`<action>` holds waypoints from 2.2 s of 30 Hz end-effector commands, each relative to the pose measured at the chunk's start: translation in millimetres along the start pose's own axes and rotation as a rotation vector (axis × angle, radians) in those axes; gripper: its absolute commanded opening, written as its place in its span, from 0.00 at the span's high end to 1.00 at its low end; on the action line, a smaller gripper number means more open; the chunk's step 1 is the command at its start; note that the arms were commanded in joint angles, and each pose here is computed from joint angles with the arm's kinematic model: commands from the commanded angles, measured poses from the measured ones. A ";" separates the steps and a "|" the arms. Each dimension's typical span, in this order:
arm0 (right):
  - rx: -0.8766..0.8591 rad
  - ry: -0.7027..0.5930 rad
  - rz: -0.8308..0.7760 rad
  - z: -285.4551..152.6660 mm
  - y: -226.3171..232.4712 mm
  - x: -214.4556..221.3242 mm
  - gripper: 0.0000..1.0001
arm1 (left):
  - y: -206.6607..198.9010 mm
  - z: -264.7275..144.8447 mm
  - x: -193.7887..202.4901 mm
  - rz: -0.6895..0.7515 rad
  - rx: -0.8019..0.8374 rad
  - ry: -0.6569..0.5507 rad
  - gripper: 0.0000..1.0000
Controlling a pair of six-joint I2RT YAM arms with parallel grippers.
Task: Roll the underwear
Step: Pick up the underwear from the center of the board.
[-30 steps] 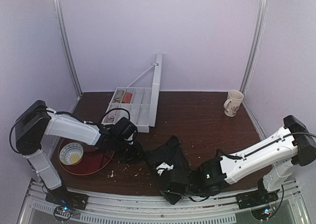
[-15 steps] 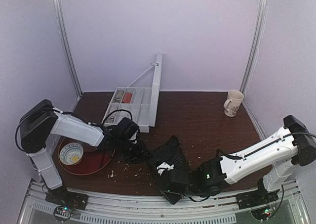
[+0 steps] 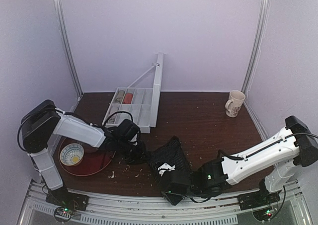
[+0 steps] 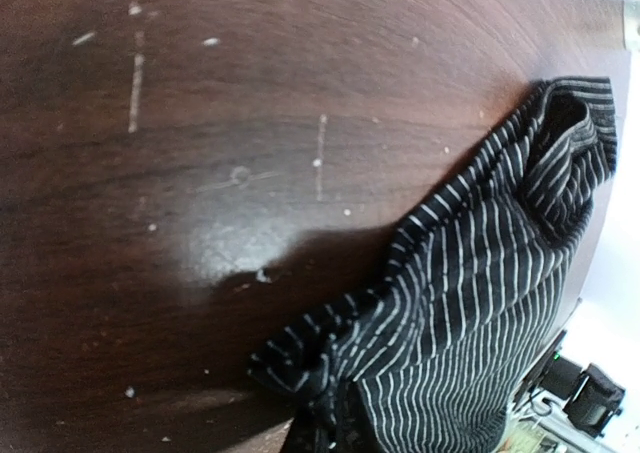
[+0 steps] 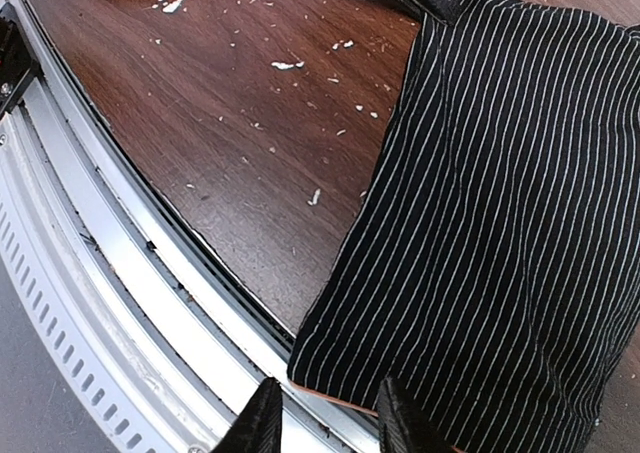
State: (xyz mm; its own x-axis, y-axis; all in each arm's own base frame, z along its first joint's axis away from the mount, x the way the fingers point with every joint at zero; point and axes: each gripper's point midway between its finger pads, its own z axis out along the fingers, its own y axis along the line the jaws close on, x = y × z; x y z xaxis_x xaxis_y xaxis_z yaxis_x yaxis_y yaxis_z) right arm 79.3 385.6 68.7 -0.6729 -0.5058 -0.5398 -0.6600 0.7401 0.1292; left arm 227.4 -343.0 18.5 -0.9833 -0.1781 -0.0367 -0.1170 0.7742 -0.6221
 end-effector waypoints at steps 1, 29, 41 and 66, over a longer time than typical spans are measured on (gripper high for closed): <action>0.044 0.002 -0.012 -1.7 -7.5 -0.1 0.69 | 3.9 1.5 -2.0 0.007 -0.017 0.007 1.00; 0.272 0.160 -0.164 34.0 -11.1 31.6 0.72 | -7.2 -4.3 -5.3 0.033 -0.003 0.004 1.00; 0.309 0.143 -0.188 32.0 -7.9 27.9 0.69 | -4.5 -4.9 -4.6 0.032 -0.009 0.003 1.00; 0.106 -0.025 -0.039 4.7 -1.4 5.7 1.00 | -42.9 -34.7 -14.8 0.095 -0.015 0.001 1.00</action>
State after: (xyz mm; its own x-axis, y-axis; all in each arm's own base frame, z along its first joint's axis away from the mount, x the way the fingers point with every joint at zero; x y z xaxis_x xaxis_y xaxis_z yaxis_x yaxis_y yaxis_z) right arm 75.7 377.0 44.6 -0.6278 -0.5865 -0.5117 -0.6512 0.7559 -0.0674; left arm 232.7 -348.9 47.8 -0.9902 -0.1285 -0.0543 -0.0706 0.7976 -0.5990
